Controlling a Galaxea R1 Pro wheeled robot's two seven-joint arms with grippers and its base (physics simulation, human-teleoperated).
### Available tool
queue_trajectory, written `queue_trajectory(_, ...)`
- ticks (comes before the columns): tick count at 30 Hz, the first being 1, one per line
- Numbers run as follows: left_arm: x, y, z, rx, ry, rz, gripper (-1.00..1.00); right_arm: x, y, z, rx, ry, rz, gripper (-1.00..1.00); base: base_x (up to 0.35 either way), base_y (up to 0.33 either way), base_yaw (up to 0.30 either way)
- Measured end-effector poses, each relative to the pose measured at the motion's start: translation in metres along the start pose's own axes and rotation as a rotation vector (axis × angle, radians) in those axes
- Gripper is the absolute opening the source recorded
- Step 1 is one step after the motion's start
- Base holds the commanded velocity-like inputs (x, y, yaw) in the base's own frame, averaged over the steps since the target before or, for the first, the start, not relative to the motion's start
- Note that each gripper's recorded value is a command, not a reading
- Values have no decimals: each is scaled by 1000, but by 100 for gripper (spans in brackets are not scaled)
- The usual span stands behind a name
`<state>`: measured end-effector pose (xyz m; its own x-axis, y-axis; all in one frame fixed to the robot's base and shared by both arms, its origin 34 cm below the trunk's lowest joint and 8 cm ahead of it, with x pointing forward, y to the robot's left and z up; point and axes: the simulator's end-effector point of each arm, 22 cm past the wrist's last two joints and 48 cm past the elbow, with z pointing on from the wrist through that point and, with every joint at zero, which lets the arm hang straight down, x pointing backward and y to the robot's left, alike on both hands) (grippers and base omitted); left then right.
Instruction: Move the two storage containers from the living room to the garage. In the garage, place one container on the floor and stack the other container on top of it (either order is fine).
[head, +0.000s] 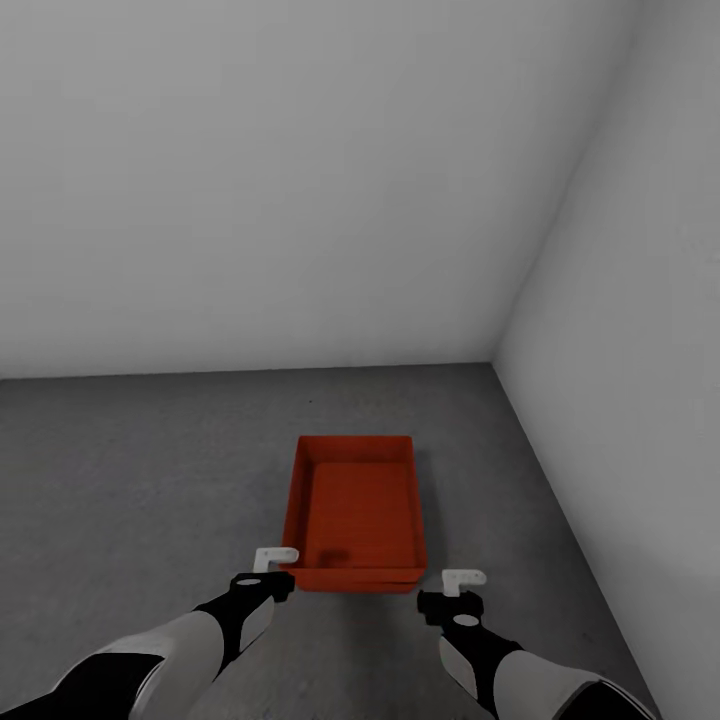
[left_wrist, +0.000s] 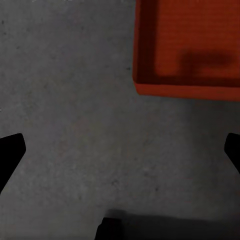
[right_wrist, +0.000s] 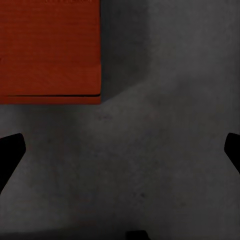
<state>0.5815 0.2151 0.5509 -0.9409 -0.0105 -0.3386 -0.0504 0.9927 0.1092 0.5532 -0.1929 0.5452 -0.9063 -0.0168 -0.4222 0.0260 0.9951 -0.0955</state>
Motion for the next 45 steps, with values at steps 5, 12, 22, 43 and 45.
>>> queue_trajectory(5,-4,0,-2,-1,-7,-1,100,-4,0,-2,1,-7,3,100,-1,0,0)
queue_trajectory(12,-9,1,-5,-1,-18,-2,100,-9,-1,-4,1,-18,3,100,0,0,0)
queue_trajectory(22,-16,1,-10,-1,-32,-4,100,-16,-1,-8,2,-31,5,100,0,0,0)
queue_trajectory(43,126,44,-11,-56,151,16,100,30,-2,-12,-2,58,-22,100,0,0,0)
queue_trajectory(45,147,45,-14,-56,178,21,100,30,-3,-12,-1,58,-22,100,0,0,0)
